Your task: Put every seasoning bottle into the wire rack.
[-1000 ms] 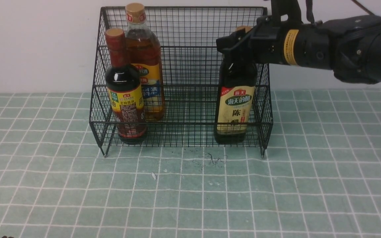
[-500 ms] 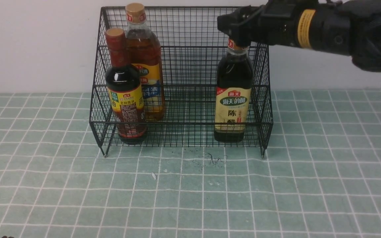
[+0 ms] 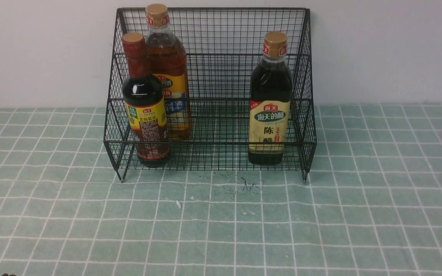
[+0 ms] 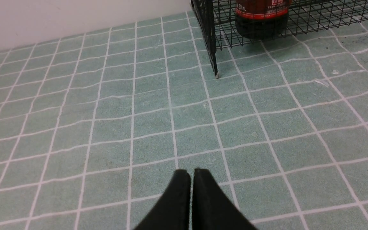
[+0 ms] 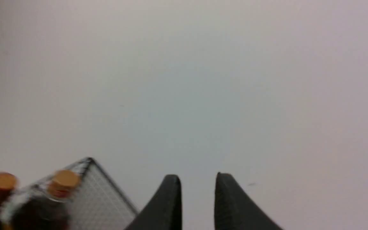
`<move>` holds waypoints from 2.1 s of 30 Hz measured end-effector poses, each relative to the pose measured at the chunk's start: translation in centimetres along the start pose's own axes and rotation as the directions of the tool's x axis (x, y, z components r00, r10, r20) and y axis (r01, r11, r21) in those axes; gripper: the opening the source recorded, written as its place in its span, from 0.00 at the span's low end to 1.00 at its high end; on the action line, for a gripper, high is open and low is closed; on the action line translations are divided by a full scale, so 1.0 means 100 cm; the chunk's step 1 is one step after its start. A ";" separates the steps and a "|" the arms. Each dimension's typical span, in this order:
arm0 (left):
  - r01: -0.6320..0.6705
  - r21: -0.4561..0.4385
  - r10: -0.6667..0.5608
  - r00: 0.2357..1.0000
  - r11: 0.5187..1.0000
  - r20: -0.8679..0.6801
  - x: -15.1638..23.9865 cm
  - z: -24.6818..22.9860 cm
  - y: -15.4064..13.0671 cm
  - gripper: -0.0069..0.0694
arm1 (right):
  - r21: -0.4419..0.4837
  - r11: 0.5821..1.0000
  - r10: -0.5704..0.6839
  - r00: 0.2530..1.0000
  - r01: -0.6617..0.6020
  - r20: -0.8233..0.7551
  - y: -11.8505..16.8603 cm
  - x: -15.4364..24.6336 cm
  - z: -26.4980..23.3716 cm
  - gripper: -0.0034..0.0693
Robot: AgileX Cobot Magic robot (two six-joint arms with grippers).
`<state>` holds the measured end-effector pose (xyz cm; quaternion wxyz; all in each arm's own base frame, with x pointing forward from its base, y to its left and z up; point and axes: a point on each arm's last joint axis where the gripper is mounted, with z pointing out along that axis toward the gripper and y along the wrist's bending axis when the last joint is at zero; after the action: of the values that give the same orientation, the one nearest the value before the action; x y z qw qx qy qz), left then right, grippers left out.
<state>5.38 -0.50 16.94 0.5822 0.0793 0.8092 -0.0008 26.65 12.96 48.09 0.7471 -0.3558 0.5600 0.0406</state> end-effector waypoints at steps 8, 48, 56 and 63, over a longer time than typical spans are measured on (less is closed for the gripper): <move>0.000 0.000 0.000 1.000 1.000 0.000 0.000 0.000 0.000 0.08 | 0.392 0.854 -0.247 0.930 0.342 -0.272 -0.044 0.001 -0.025 0.03; -0.001 0.000 0.001 1.000 1.000 0.000 0.000 0.000 0.000 0.08 | 0.236 0.821 0.523 0.851 -0.520 0.057 0.069 0.077 -0.198 0.03; -0.001 0.000 0.001 1.000 1.000 0.001 0.000 0.000 0.000 0.08 | 0.229 0.916 0.359 0.929 -0.330 -0.095 0.086 0.103 -0.209 0.03; -0.002 -0.001 0.002 1.000 1.000 0.002 0.000 0.000 0.000 0.08 | 0.441 0.832 0.423 0.899 -0.337 -0.111 0.101 0.148 -0.248 0.03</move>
<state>5.37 -0.50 16.96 0.5830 0.0799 0.8086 -0.0001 7.49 1.15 27.44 0.7203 -0.0738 0.6889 0.0334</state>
